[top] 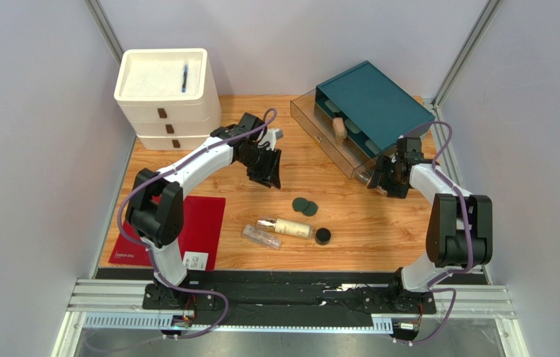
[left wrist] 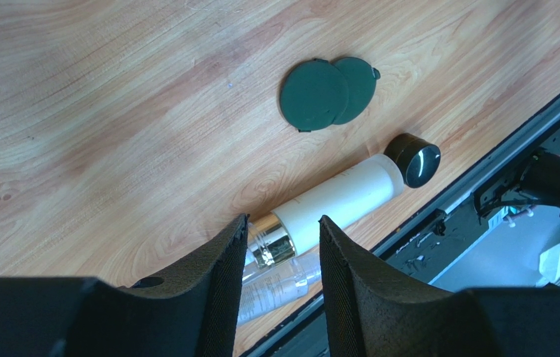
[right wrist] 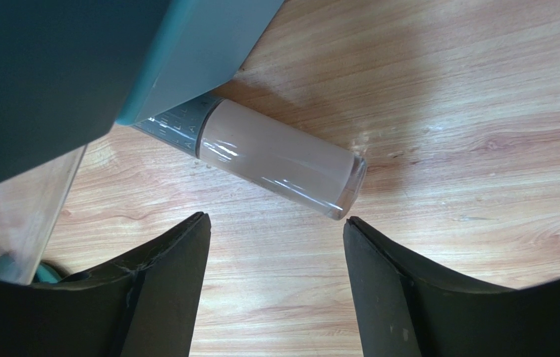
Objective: Organize the makeup
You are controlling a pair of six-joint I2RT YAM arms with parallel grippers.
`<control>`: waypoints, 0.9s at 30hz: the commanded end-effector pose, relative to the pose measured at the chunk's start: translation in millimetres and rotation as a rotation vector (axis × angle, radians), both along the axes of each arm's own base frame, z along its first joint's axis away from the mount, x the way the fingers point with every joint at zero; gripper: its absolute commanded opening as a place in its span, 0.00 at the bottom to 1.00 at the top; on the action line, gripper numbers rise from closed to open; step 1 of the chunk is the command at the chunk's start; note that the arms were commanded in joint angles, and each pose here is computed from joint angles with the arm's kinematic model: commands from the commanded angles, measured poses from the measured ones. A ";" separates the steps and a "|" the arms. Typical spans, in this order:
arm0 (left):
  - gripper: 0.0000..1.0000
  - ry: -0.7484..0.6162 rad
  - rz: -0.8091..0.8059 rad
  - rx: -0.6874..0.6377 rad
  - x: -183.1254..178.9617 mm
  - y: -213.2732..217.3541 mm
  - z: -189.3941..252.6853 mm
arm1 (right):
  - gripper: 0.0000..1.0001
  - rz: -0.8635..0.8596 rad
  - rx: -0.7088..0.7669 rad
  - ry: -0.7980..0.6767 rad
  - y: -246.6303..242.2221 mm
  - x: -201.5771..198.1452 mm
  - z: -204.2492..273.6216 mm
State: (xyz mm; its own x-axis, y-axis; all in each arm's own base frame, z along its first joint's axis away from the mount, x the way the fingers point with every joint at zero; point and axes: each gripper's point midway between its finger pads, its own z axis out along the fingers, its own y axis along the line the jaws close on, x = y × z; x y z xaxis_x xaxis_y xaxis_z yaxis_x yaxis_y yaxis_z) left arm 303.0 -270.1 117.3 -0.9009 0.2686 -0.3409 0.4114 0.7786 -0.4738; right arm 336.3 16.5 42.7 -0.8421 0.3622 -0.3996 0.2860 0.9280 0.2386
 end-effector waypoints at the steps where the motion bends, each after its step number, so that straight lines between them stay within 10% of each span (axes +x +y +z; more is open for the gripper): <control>1: 0.47 -0.050 -0.023 -0.025 6.2 -1.9 16.1 | 0.68 -0.022 0.051 -0.049 8.4 20.3 5.2; 23: 0.46 -0.039 -0.024 -0.045 4.7 -4.5 11.6 | 0.62 -0.330 -0.036 -0.371 -31.0 -16.1 98.2; 27: 0.46 -0.041 -0.021 -0.050 3.2 -4.1 12.5 | 0.22 -0.434 0.125 -0.295 -30.1 -20.3 76.1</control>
State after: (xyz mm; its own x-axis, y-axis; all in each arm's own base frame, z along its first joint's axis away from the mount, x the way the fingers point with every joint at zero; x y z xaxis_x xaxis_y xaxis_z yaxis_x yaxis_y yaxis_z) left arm 303.4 -271.9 118.4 -0.8978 0.2710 -0.3472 0.4186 0.7704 -0.4809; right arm 320.8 -7.4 139.9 -0.5216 0.5487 -0.6533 0.4129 0.8325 0.3695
